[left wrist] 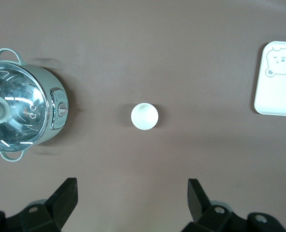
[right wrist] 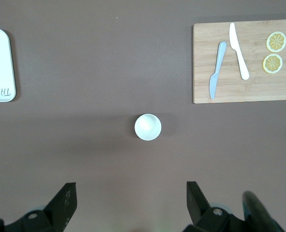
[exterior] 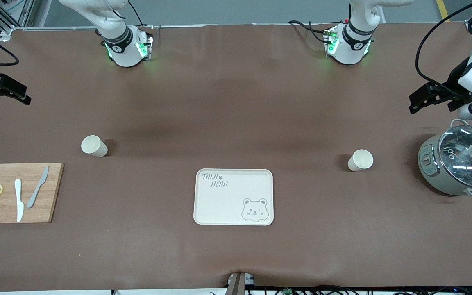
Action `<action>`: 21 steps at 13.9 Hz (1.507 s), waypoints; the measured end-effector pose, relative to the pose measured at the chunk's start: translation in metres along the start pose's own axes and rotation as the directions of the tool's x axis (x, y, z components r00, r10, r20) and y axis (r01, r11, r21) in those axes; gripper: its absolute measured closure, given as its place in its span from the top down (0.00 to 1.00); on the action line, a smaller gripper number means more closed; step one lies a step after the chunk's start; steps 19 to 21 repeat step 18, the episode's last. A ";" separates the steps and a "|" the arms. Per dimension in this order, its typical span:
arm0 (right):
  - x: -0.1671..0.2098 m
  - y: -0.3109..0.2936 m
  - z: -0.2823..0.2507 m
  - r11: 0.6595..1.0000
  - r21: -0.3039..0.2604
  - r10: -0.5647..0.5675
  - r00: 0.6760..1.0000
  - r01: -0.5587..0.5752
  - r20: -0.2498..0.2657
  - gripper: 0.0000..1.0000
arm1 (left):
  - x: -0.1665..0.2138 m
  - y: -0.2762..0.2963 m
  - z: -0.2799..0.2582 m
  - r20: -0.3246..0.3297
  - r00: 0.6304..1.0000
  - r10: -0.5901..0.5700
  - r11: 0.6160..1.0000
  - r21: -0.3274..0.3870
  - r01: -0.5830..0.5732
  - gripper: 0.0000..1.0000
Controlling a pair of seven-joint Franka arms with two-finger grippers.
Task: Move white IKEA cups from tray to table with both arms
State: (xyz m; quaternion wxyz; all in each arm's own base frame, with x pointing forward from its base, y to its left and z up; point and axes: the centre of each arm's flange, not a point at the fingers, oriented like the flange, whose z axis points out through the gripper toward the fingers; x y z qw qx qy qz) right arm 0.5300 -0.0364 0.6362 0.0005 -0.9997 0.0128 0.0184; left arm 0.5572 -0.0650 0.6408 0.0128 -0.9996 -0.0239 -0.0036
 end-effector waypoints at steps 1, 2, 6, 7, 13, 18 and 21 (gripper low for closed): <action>0.000 0.000 0.000 1.000 0.000 0.000 1.000 0.000 0.001 1.00 | 0.000 0.000 0.000 0.000 1.000 0.000 1.000 0.000 0.000 1.00; 0.000 0.000 0.000 1.000 0.000 0.000 1.000 0.000 0.001 1.00 | 0.000 0.000 0.000 0.000 1.000 0.000 1.000 0.000 0.000 1.00; 0.000 0.000 0.000 1.000 0.000 0.001 1.000 -0.001 0.003 1.00 | 0.000 0.000 0.000 0.000 1.000 0.001 1.000 0.000 -0.001 1.00; 0.000 0.000 0.000 1.000 0.000 0.001 1.000 -0.001 0.003 1.00 | 0.000 0.001 0.000 0.000 1.000 0.001 1.000 0.000 -0.001 1.00; 0.000 0.000 0.000 1.000 0.000 0.001 1.000 -0.001 0.004 1.00 | 0.000 0.001 0.000 0.000 1.000 0.001 1.000 0.000 -0.001 1.00; 0.000 0.000 0.001 1.000 0.000 0.002 1.000 -0.002 0.005 1.00 | -0.005 0.010 -0.002 0.013 1.000 0.019 1.000 0.002 -0.019 1.00; 0.000 0.000 0.001 1.000 0.000 0.002 1.000 -0.002 0.005 1.00 | -0.005 0.010 -0.002 0.013 1.000 0.019 1.000 0.002 -0.019 1.00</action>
